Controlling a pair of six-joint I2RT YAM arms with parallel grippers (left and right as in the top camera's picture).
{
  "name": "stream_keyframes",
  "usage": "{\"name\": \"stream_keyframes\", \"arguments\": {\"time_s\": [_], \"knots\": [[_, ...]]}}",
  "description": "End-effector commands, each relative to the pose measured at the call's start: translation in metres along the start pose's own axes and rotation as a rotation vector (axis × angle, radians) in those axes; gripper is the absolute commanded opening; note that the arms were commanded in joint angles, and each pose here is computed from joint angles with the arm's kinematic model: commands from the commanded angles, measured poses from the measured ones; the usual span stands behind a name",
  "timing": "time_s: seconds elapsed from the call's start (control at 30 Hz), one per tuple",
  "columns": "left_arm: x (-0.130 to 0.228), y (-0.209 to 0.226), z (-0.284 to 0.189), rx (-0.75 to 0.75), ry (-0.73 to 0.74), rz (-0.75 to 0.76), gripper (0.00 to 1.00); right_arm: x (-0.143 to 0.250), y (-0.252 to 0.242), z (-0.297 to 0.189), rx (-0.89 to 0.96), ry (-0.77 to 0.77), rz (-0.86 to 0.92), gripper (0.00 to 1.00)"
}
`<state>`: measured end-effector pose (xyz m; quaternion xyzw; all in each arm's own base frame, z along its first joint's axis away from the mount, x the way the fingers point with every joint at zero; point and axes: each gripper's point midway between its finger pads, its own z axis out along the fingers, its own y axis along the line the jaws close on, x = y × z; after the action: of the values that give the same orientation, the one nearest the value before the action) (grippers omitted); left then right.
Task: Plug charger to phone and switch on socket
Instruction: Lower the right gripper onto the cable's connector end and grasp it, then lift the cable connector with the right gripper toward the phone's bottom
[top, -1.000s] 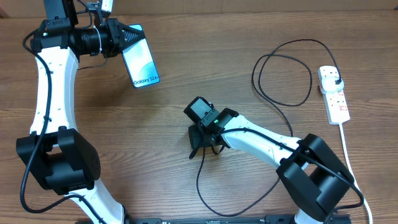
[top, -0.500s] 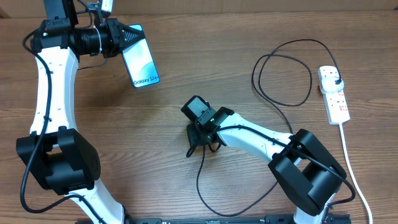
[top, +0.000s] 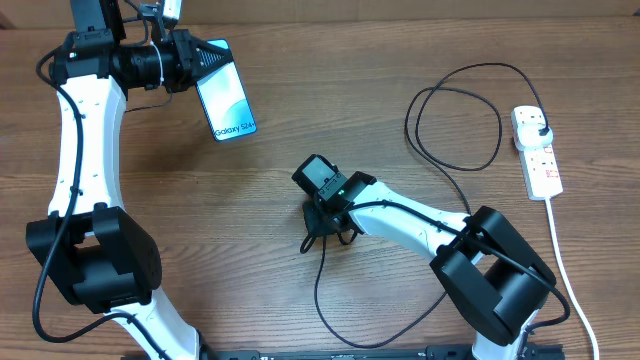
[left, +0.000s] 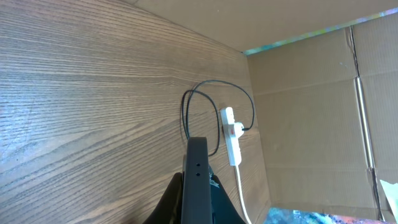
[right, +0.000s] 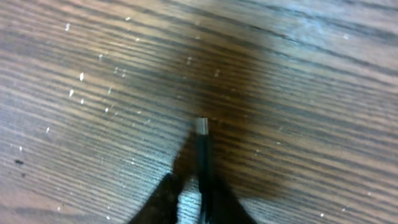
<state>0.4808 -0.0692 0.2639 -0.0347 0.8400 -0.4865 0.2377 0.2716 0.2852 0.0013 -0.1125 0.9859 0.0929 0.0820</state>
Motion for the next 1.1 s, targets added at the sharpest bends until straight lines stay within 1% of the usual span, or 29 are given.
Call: {"name": "stream_keyframes", "arguments": {"time_s": [0.0,0.27,0.4,0.47,0.5,0.6,0.63,0.77,0.87,0.9,0.97,1.07], "knots": [[0.0,-0.006,0.0,0.026,0.006,0.026,0.04,0.004,-0.004,0.009,0.017,0.023,0.003,0.04],[0.001,-0.007,0.0,0.028,0.006,0.026,0.04,0.0,0.001,0.007,-0.001,0.016,0.002,0.04],[0.001,-0.007,0.0,0.033,0.008,0.026,0.04,-0.006,0.012,0.0,-0.045,0.016,0.001,0.04],[0.001,-0.013,0.0,0.062,0.012,0.032,0.04,-0.012,0.02,-0.009,-0.081,0.012,0.004,0.04],[0.001,-0.024,-0.002,0.13,0.019,0.05,0.04,-0.021,0.029,-0.02,-0.134,0.005,0.012,0.04],[-0.004,-0.044,-0.008,0.246,0.019,0.075,0.05,-0.037,0.045,-0.045,-0.269,0.005,0.084,0.04],[-0.007,-0.048,-0.011,0.266,0.015,0.076,0.04,-0.044,0.049,-0.056,-0.319,0.002,0.117,0.04],[-0.016,-0.048,-0.016,0.272,-0.004,0.042,0.04,-0.073,0.054,-0.095,-0.476,-0.027,0.213,0.04],[-0.017,-0.049,-0.017,0.275,-0.009,0.052,0.05,-0.093,0.07,-0.135,-0.721,-0.049,0.176,0.04],[-0.018,-0.051,-0.017,0.285,-0.008,0.06,0.05,-0.103,0.078,-0.159,-0.864,-0.063,0.127,0.04],[-0.02,-0.055,-0.019,0.303,-0.009,0.059,0.04,-0.111,0.08,-0.176,-0.963,-0.067,0.12,0.04],[-0.028,-0.068,-0.023,0.352,-0.012,0.067,0.04,-0.118,0.077,-0.19,-1.032,-0.082,0.096,0.04]]}}
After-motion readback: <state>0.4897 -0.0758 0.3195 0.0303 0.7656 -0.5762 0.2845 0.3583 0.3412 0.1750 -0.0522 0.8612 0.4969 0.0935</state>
